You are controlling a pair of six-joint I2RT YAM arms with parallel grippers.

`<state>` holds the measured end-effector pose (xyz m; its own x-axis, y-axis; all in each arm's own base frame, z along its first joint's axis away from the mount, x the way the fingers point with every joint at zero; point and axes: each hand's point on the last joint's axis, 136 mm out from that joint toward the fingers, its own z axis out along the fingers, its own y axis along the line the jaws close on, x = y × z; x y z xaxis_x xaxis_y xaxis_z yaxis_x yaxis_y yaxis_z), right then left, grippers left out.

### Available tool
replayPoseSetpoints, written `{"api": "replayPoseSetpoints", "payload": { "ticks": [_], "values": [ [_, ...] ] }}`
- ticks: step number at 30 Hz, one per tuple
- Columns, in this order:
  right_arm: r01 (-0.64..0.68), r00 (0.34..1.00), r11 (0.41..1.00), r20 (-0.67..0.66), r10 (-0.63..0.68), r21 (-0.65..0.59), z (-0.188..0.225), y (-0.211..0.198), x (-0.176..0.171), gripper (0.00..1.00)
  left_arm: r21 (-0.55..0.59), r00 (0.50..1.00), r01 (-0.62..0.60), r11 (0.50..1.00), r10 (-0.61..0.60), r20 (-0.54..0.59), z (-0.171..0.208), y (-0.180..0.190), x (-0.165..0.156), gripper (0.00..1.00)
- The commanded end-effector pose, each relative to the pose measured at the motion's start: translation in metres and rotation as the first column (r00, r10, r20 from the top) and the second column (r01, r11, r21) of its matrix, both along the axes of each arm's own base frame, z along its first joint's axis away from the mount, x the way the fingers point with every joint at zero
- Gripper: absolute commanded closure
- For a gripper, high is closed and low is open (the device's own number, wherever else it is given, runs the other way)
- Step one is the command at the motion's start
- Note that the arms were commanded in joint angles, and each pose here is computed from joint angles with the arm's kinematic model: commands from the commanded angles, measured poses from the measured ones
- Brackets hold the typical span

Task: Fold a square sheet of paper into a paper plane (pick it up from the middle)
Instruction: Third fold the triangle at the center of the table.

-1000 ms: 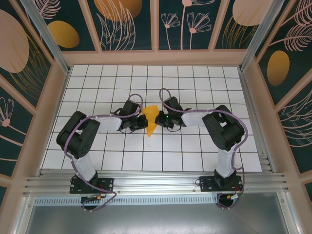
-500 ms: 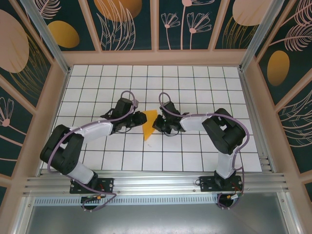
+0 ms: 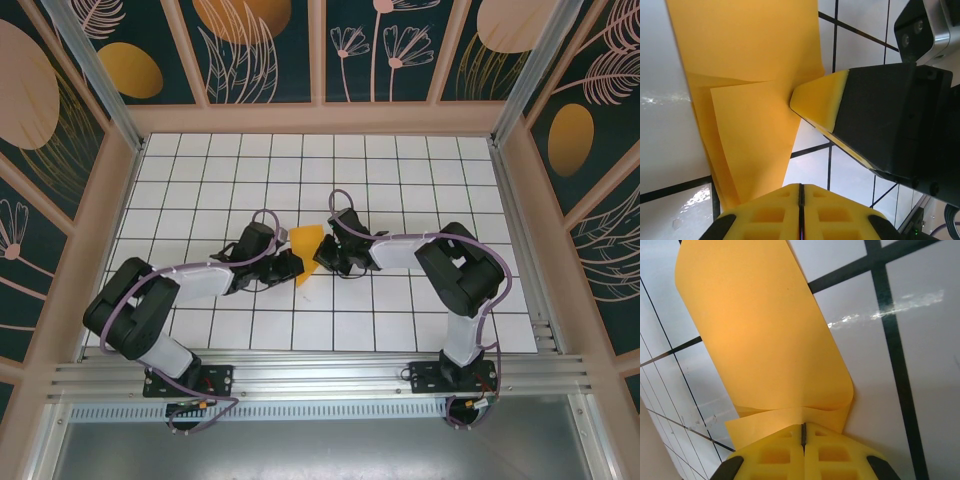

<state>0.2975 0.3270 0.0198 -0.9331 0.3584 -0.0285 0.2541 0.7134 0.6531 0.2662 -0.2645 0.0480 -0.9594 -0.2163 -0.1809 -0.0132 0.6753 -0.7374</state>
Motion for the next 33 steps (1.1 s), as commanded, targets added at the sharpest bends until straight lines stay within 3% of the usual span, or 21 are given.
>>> {"api": "replayPoseSetpoints", "payload": {
  "ticks": [1,17,26,33],
  "values": [
    [0.023,1.000,1.000,-0.005,-0.023,-0.017,0.000,-0.005,-0.002,0.96,0.001,0.999,0.003,1.000,-0.003,-0.041,-0.013,-0.001,-0.006,0.91],
    [0.014,1.000,1.000,0.003,-0.014,-0.023,0.001,-0.005,-0.002,0.96,0.165,0.995,-0.016,0.986,0.033,-0.097,-0.054,0.022,-0.013,0.94],
    [-0.199,0.959,0.980,0.206,0.194,0.004,0.059,0.016,0.007,0.94,0.160,0.994,-0.004,0.987,0.021,-0.103,-0.056,0.023,-0.018,0.95],
    [-0.256,0.955,0.967,0.159,0.252,0.005,0.045,0.017,-0.009,0.94,0.133,0.996,-0.003,0.991,0.015,-0.089,-0.047,0.019,-0.016,0.93]
  ]
}}
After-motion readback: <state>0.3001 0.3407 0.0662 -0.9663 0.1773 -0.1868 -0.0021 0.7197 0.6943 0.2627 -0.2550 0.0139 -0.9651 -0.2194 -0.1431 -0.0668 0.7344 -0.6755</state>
